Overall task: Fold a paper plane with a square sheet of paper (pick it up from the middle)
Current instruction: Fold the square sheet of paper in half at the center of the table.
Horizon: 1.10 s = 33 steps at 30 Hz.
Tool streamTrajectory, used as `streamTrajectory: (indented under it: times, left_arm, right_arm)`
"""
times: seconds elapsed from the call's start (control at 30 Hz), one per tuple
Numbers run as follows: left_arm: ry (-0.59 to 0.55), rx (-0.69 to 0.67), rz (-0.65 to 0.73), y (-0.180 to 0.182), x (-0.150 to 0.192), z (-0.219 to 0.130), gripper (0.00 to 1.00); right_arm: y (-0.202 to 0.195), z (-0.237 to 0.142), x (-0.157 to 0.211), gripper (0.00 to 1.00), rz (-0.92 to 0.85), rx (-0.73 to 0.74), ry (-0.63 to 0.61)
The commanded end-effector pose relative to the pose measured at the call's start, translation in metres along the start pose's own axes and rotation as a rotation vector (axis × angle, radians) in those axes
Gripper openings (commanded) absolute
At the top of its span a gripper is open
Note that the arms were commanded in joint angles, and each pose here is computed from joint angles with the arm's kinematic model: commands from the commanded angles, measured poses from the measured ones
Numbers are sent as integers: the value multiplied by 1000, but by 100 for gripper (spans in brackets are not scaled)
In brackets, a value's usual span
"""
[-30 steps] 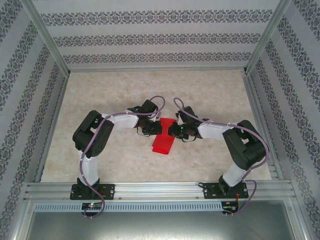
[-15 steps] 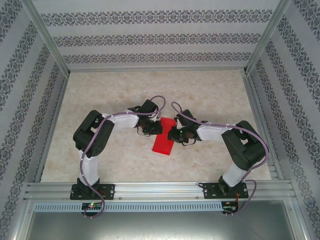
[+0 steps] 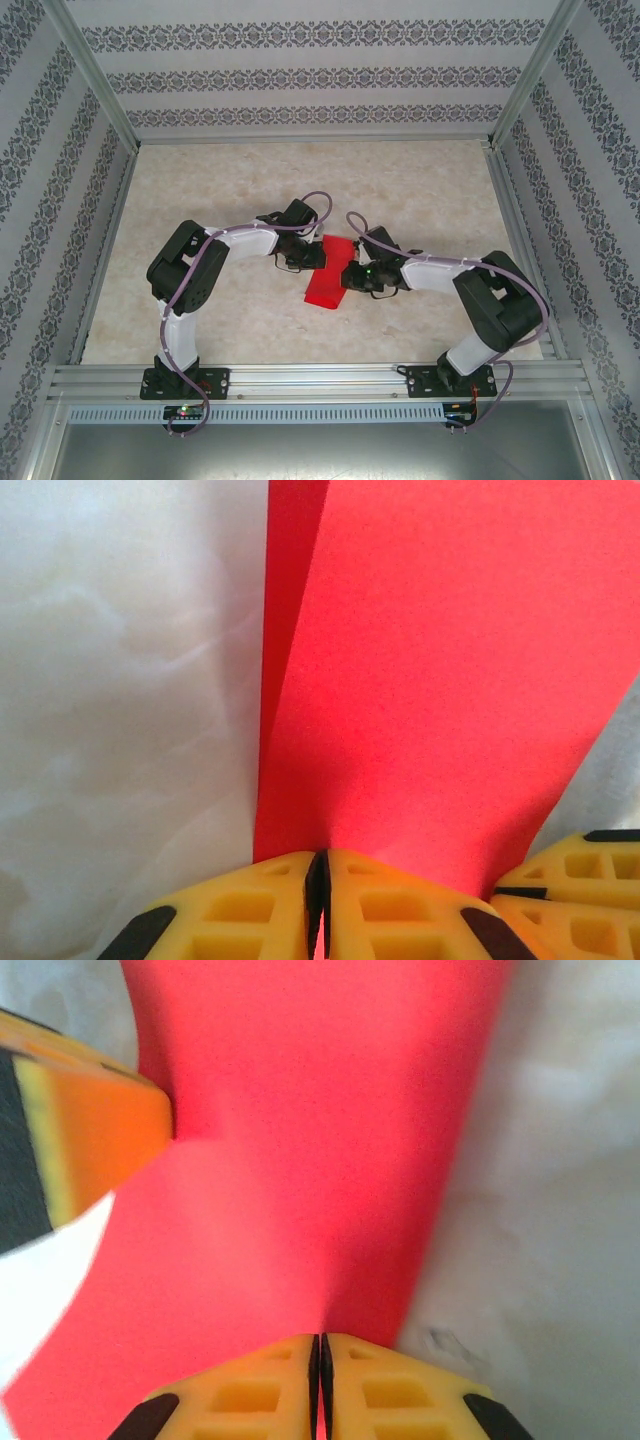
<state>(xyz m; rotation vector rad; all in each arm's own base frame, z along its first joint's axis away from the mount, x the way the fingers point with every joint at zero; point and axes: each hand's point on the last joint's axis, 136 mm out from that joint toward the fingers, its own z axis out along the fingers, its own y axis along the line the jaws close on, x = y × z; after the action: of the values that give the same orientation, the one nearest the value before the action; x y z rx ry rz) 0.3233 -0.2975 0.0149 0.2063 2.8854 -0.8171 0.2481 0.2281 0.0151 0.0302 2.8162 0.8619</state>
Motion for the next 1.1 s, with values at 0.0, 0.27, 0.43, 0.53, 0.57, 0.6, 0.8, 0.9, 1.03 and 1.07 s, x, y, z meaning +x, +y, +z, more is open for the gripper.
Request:
streamTrajectory:
  times: [0.0,0.27,0.43,0.53,0.57,0.6,0.8,0.9,1.03,1.07]
  left_arm:
    - [144,-194,-35,54,47,28,15]
    - [141,-185,-33,50,45,25,15]
    - [139,-186,-30,50,45,24,15]
    - [137,-186,-28,49,44,23,15]
    - [138,-189,-27,50,44,23,15]
    - [138,-190,-26,50,45,23,15]
    - [142,-193,-23,50,45,23,15]
    - [144,-196,-21,51,45,23,15]
    - [148,-198,-23,52,46,25,15]
    - [149,-199,-23,53,46,25,14]
  right_arm:
    - [-15,-6,27,12,20,65,72]
    - [41,-24,-20,12,18,-93,-75]
    - [53,-2,-20,12,1,-104,-25]
    - [52,9,-16,12,-5,-95,2]
    - [49,12,-14,12,-5,-87,12]
    - [47,14,-11,12,-6,-84,23]
    - [30,25,14,12,-19,-42,97]
    - [24,23,27,12,-27,-33,125]
    - [14,19,44,12,-44,-4,160]
    - [12,17,48,12,-49,6,168]
